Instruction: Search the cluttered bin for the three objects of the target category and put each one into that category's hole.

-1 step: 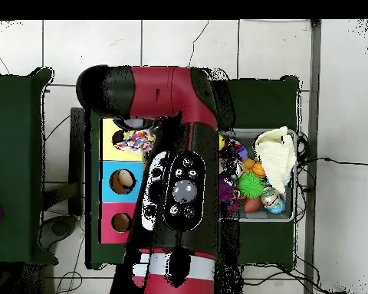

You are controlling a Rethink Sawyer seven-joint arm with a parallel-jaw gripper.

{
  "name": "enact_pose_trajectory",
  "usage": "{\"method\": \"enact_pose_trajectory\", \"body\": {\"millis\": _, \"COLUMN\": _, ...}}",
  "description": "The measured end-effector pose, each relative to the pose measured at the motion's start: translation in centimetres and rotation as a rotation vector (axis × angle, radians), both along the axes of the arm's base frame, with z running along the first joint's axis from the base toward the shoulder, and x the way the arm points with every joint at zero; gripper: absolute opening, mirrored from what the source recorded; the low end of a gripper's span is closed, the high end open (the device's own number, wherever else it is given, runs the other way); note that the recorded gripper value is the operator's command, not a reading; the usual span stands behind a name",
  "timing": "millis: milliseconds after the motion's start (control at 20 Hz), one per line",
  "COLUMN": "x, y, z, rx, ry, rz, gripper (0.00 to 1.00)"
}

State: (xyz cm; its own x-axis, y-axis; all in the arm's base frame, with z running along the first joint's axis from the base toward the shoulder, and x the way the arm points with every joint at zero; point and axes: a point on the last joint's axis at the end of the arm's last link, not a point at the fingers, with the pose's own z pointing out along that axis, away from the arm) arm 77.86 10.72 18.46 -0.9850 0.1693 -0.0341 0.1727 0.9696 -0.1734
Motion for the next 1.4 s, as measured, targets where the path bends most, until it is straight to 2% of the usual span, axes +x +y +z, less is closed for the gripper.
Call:
{"method": "enact_pose_trajectory", "body": {"millis": 250, "x": -1.1, "y": -0.7, "z": -0.9, "rx": 0.005, "ry": 0.002, "rz": -0.009, "gripper": 1.0}}
{"method": "enact_pose_trajectory", "body": {"millis": 550, "x": -1.5, "y": -1.4, "z": -2.1, "rx": 0.025, "ry": -0.038, "rz": -0.014, "gripper": 1.0}}
{"method": "enact_pose_trajectory", "body": {"millis": 800, "x": -1.5, "y": -1.0, "z": -2.7, "rx": 0.051, "ry": -0.066, "rz": -0.012, "gripper": 1.0}}
{"method": "enact_pose_trajectory", "body": {"millis": 900, "x": -1.6, "y": -0.6, "z": -3.2, "rx": 0.067, "ry": -0.066, "rz": -0.014, "gripper": 1.0}}
{"method": "enact_pose_trajectory", "body": {"millis": 1200, "x": -2.5, "y": -0.2, "z": -3.9, "rx": 0.081, "ry": -0.042, "rz": -0.022, "gripper": 1.0}}
{"method": "enact_pose_trajectory", "body": {"millis": 1400, "x": -2.5, "y": 0.0, "z": -3.8, "rx": 0.09, "ry": -0.042, "rz": -0.027, "gripper": 1.0}}
